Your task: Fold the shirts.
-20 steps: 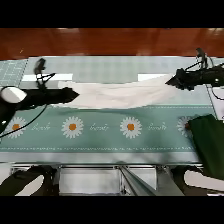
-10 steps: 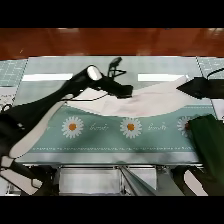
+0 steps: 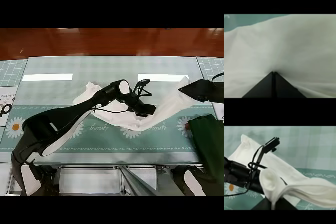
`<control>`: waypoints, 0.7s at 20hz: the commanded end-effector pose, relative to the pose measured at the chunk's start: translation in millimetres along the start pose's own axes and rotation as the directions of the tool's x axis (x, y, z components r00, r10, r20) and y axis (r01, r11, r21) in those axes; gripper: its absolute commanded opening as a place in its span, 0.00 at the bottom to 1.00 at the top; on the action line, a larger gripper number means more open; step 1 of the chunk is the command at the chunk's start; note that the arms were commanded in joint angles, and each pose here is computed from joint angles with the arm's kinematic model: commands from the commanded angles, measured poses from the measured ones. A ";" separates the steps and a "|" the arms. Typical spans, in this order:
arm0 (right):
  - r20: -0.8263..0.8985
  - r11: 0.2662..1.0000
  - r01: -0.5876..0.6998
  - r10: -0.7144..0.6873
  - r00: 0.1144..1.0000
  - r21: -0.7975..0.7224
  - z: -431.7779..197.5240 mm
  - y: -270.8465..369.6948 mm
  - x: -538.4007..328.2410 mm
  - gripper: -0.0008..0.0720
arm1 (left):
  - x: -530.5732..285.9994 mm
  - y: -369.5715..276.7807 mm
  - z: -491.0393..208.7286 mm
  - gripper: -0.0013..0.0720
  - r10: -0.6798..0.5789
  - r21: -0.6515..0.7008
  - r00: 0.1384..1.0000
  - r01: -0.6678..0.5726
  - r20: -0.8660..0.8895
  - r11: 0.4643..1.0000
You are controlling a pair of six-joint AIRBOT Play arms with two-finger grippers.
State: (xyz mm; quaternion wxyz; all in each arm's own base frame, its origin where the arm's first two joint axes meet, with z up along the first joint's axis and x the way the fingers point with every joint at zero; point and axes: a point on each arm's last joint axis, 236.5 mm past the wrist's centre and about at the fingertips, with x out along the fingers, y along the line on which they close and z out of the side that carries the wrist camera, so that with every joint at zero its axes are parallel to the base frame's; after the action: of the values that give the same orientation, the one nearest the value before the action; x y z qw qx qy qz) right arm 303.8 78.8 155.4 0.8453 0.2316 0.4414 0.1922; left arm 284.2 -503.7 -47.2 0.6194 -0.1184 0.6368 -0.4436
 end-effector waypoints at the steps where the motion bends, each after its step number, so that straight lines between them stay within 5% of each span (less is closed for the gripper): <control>1: -0.010 1.000 -0.021 0.021 1.000 0.002 -0.4 6.7 6.6 0.05 | -40.2 13.7 26.0 0.04 -0.001 -0.035 0.998 0.003 0.062 0.999; 6: -0.045 0.974 -0.226 0.225 0.973 -0.015 4.8 76.2 61.4 0.05 | -222.1 91.8 54.9 0.04 0.198 -0.117 0.930 -0.170 0.310 0.978; 9: -0.104 0.949 -0.313 0.307 0.946 -0.042 7.5 127.2 117.4 0.05 | -328.0 141.0 7.4 0.04 0.378 -0.237 0.826 -0.303 0.418 0.923; 14: -0.247 0.910 -0.415 0.396 0.884 -0.025 -10.9 199.7 229.8 0.05 | -398.8 158.8 -88.2 0.04 0.488 -0.374 0.678 -0.323 0.550 0.869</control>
State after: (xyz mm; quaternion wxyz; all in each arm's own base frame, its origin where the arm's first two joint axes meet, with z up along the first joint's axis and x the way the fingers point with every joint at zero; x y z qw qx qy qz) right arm 378.2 299.2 135.1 0.7600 0.2535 0.4613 0.3812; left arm 386.1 -150.4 94.5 0.8292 -0.1831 0.4884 -0.2009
